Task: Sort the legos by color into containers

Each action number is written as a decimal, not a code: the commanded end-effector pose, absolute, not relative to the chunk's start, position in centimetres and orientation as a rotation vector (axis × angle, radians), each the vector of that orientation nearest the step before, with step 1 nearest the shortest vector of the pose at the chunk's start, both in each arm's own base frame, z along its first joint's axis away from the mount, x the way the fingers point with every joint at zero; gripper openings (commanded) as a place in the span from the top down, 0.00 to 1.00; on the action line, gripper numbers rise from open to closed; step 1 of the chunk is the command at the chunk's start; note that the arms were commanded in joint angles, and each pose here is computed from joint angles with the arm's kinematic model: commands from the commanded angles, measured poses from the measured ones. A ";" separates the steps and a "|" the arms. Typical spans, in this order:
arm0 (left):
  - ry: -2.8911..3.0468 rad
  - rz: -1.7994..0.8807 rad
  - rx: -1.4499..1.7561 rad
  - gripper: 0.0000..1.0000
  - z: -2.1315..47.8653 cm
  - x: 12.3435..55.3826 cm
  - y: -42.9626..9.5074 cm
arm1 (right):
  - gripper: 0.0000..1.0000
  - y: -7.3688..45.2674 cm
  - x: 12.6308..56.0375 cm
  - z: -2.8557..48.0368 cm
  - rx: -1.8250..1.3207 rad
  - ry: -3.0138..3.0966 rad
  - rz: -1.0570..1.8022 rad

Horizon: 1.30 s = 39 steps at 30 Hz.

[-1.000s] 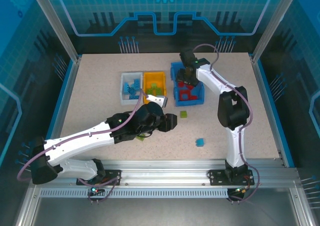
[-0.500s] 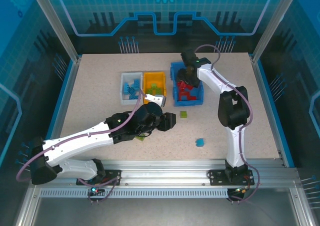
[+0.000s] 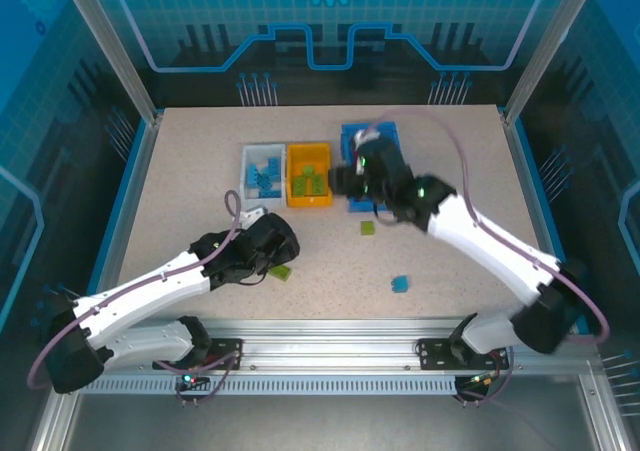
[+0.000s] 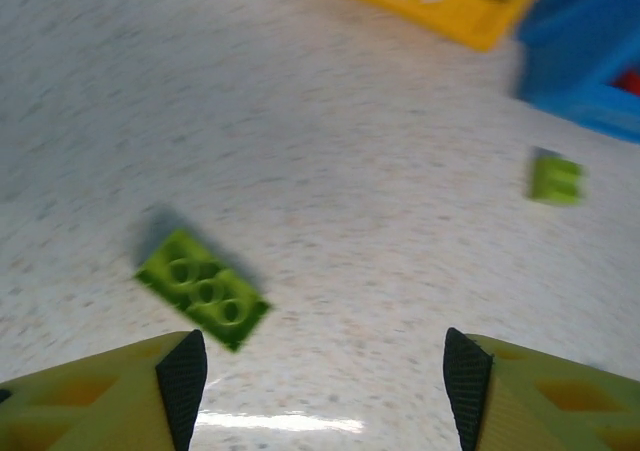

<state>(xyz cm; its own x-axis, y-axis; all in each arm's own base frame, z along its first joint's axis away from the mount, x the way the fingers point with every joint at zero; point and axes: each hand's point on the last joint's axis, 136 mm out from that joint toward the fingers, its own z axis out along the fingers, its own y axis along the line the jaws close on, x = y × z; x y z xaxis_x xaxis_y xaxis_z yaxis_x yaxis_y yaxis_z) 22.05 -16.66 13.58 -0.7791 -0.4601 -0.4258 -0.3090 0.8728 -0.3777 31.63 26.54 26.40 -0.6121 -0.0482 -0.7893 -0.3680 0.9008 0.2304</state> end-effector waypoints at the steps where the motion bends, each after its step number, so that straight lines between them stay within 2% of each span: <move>1: 2.552 -0.469 -0.842 0.32 10.9 21.3 -15.9 | 0.31 28.9 27.0 24.3 -0.566 2.072 0.504; 4: 2.558 -0.460 -1.004 0.31 9.3 21.6 -15.7 | 0.31 29.3 22.5 22.0 -0.641 2.093 0.581; 8: 2.591 -0.453 -1.107 0.29 7.7 22.3 -16.4 | 0.30 29.3 18.9 19.6 -0.688 2.142 0.591; 19: 2.597 -0.343 -1.342 0.31 3.2 22.0 -16.1 | 0.30 29.4 17.6 19.6 -0.698 2.151 0.538; 25: 2.617 -0.310 -1.351 0.47 1.5 22.5 -16.5 | 0.30 29.3 17.5 19.7 -0.687 2.156 0.542; 31: 2.586 -0.320 -1.287 0.66 2.6 23.6 -16.4 | 0.30 28.2 17.6 20.4 -0.644 2.137 0.539; 34: 2.557 -0.338 -1.167 0.70 4.8 25.3 -16.7 | 0.30 27.3 17.9 20.7 -0.596 2.128 0.539; 39: 2.542 -0.361 -0.843 0.71 10.1 30.4 -18.7 | 0.31 25.3 19.5 21.7 -0.440 2.113 0.574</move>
